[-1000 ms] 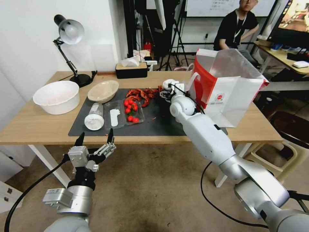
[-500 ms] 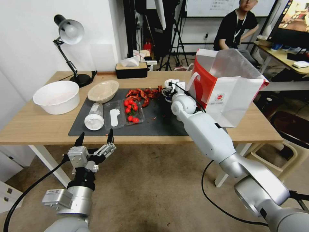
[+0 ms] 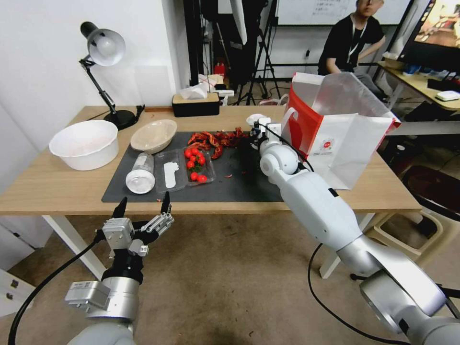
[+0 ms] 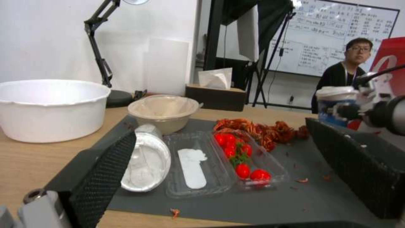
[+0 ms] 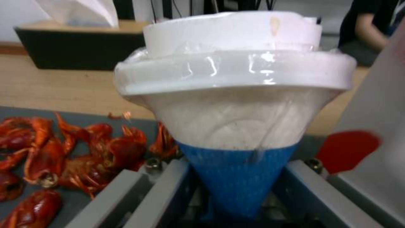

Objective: Pick up the trash from the table and place it into the takeout bag.

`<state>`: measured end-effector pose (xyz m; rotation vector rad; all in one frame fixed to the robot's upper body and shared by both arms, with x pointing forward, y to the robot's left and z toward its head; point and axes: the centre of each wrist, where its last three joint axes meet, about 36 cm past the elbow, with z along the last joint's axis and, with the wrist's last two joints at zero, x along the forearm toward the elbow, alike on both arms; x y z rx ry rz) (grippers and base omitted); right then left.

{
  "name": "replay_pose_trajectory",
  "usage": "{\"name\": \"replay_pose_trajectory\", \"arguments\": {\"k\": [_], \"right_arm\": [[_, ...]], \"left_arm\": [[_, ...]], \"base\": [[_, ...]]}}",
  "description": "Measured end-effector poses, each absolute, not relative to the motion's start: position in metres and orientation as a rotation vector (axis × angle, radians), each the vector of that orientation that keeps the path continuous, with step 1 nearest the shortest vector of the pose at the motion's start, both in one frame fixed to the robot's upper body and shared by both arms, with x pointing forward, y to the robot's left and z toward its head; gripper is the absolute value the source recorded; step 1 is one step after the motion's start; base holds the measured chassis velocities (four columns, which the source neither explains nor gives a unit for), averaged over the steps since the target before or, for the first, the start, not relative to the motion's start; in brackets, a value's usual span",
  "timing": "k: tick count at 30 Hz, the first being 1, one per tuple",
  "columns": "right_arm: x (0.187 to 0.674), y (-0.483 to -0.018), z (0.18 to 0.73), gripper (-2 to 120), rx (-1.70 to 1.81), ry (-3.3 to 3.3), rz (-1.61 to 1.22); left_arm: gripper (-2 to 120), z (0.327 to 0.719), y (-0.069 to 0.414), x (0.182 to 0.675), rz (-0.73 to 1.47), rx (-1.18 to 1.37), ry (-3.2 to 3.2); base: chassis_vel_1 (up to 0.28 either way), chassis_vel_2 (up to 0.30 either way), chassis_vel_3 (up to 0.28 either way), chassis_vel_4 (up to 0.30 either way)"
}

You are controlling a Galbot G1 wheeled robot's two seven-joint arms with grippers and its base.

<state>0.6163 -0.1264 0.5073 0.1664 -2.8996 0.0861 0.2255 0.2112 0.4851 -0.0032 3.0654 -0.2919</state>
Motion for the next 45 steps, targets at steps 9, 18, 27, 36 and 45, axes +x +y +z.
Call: {"name": "replay_pose_trajectory", "arguments": {"k": [9,18,27,36,45], "right_arm": [[0.545,-0.137,0.512,0,0.291,-2.956,0.154],[0.487,-0.159,0.542,0,0.457,-3.019,0.169],[0.458,-0.191,0.584,0,0.529,-3.126,0.147],[0.471,-0.235,0.674,0,0.408,-3.347,0.070],[0.499,-0.275,0.727,0,0.041,-3.165,0.093]], "left_arm": [[100,0.485,0.211,0.225,-0.291,-0.011,3.063],[100,0.484,0.210,0.225,-0.290,-0.018,3.062],[100,0.485,0.210,0.225,-0.287,-0.016,3.061],[100,0.487,0.209,0.223,-0.285,-0.015,3.056],[100,0.488,0.209,0.223,-0.286,-0.011,3.055]], "base": [[0.000,0.000,0.000,0.000],[0.000,0.000,0.000,0.000],[0.000,0.000,0.000,0.000],[0.000,0.000,0.000,0.000],[0.000,0.000,0.000,0.000]]}}
